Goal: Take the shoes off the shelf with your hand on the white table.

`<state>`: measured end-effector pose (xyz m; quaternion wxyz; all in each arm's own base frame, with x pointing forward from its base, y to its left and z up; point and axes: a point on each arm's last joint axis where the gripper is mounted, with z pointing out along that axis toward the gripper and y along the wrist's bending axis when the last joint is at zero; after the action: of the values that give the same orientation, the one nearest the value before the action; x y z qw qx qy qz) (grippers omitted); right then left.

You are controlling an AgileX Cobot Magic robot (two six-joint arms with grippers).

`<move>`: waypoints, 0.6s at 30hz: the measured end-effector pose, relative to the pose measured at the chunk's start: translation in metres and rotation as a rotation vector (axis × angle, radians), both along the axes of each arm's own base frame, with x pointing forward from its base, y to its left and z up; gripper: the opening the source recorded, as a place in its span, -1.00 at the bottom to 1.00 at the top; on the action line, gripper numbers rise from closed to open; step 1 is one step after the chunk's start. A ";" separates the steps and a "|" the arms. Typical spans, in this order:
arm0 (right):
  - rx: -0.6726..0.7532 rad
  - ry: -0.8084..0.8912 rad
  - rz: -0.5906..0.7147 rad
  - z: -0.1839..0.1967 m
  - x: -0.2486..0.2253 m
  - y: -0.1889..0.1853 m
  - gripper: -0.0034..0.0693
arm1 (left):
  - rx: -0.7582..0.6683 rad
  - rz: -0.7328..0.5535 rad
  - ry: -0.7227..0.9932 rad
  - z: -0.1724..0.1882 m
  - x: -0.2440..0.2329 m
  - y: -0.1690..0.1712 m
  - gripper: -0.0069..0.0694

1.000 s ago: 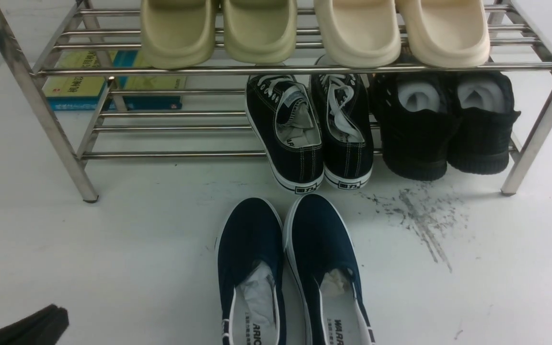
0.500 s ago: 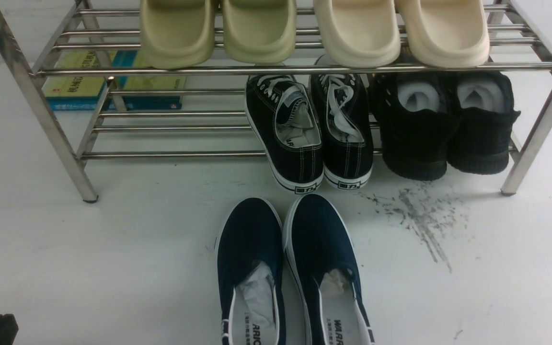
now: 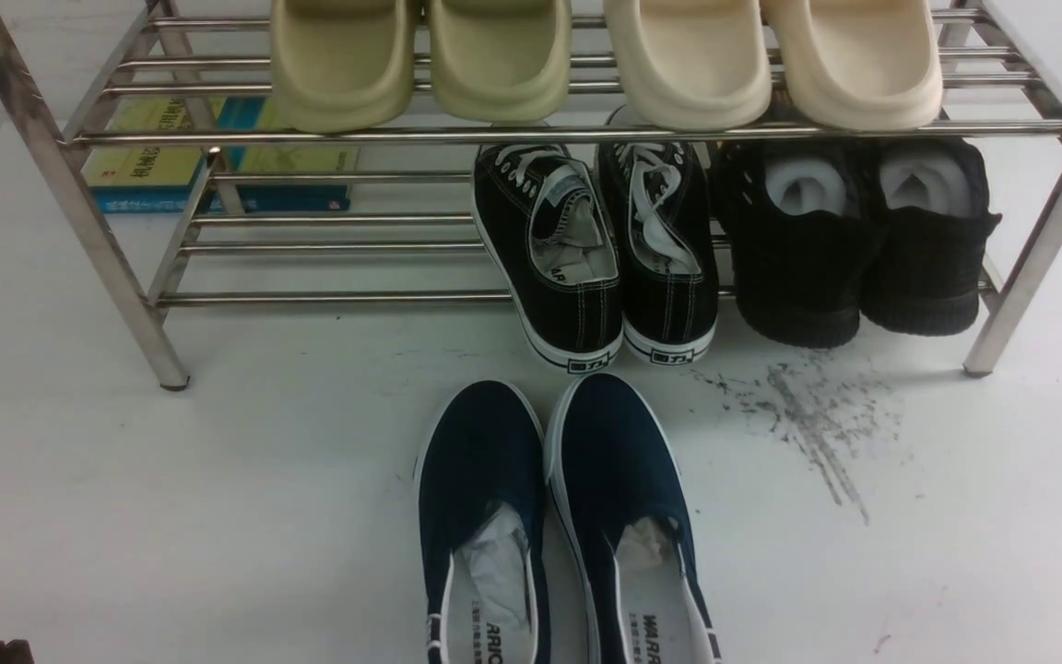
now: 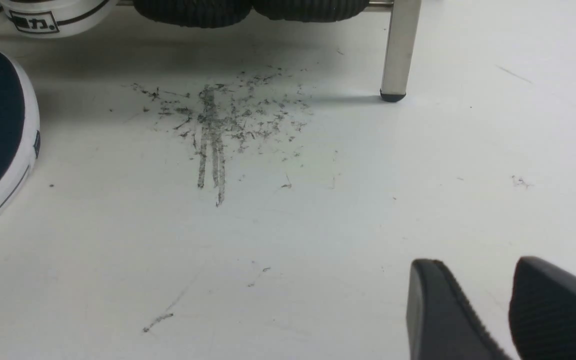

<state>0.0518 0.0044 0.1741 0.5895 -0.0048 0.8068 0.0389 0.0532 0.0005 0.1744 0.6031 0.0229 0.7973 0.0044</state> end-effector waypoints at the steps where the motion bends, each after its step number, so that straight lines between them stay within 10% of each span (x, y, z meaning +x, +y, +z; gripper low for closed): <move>1: 0.000 0.000 0.000 0.000 0.000 0.000 -0.25 | 0.000 0.005 0.000 0.000 0.000 0.000 -0.63; 18: 0.000 0.000 0.000 0.000 0.000 0.000 -0.25 | -0.038 0.115 0.001 0.000 0.000 0.006 -0.59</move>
<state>0.0518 0.0044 0.1741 0.5895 -0.0048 0.8068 0.0389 0.0528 0.0060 0.1742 0.6017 -0.0343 0.7976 0.0238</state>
